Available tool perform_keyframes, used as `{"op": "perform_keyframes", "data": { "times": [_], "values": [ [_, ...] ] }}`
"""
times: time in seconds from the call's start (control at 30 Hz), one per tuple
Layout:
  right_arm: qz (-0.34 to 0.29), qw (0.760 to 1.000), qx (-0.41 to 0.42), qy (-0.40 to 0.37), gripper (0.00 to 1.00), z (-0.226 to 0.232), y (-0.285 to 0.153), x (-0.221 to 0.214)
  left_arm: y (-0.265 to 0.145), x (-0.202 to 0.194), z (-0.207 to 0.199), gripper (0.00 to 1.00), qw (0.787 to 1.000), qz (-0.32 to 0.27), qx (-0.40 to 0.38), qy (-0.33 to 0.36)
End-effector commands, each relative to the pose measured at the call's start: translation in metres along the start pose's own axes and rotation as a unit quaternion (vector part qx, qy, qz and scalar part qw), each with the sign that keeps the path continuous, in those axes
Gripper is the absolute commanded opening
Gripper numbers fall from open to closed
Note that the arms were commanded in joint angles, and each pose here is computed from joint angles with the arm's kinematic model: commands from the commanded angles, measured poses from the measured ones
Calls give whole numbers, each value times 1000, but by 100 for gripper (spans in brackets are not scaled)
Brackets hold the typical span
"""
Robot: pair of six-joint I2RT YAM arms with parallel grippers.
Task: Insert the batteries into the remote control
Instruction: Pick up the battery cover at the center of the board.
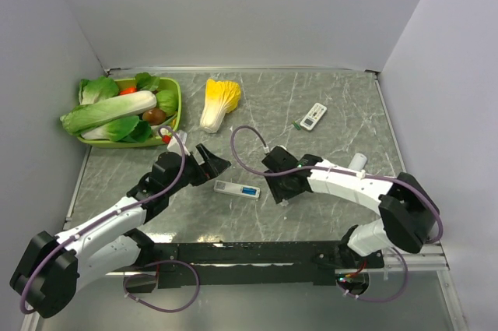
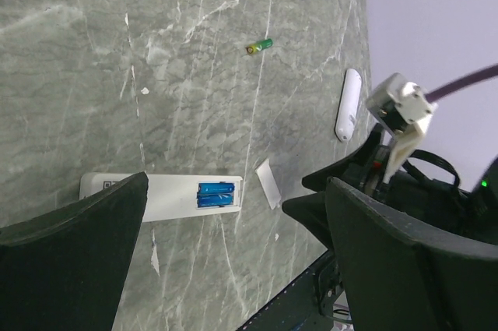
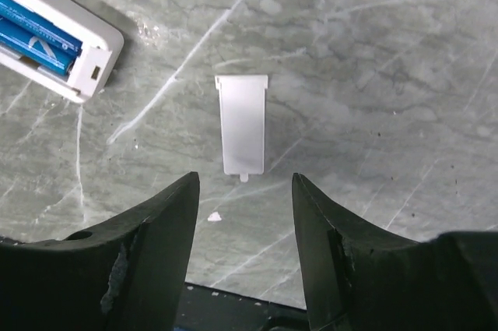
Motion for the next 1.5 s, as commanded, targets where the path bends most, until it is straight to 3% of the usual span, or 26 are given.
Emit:
{"op": "perform_keyframes", "data": {
  "times": [0.0,0.4,0.77,1.47],
  "values": [
    [-7,1000,-3,-17,59,3,9,26,-2,7,-16,99,999,-14,-32,-5],
    [22,1000,1,8,58,4,38,41,-7,10,-18,99,999,-23,-25,9],
    [47,999,11,17,49,2,56,35,-6,12,-19,99,999,-27,-23,17],
    [48,998,26,-39,49,-6,58,48,-3,12,-18,99,999,-24,-24,16]
  ]
}}
Point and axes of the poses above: each gripper's point midway between its finger pads, its own y axis out along the fingers, its own z axis along the line the jaws close on, x = y × z, the point moved 10 cm from there along -y, back along the fingers, and after that the axes turned 12 degrees about -y, right-handed, at the moved point
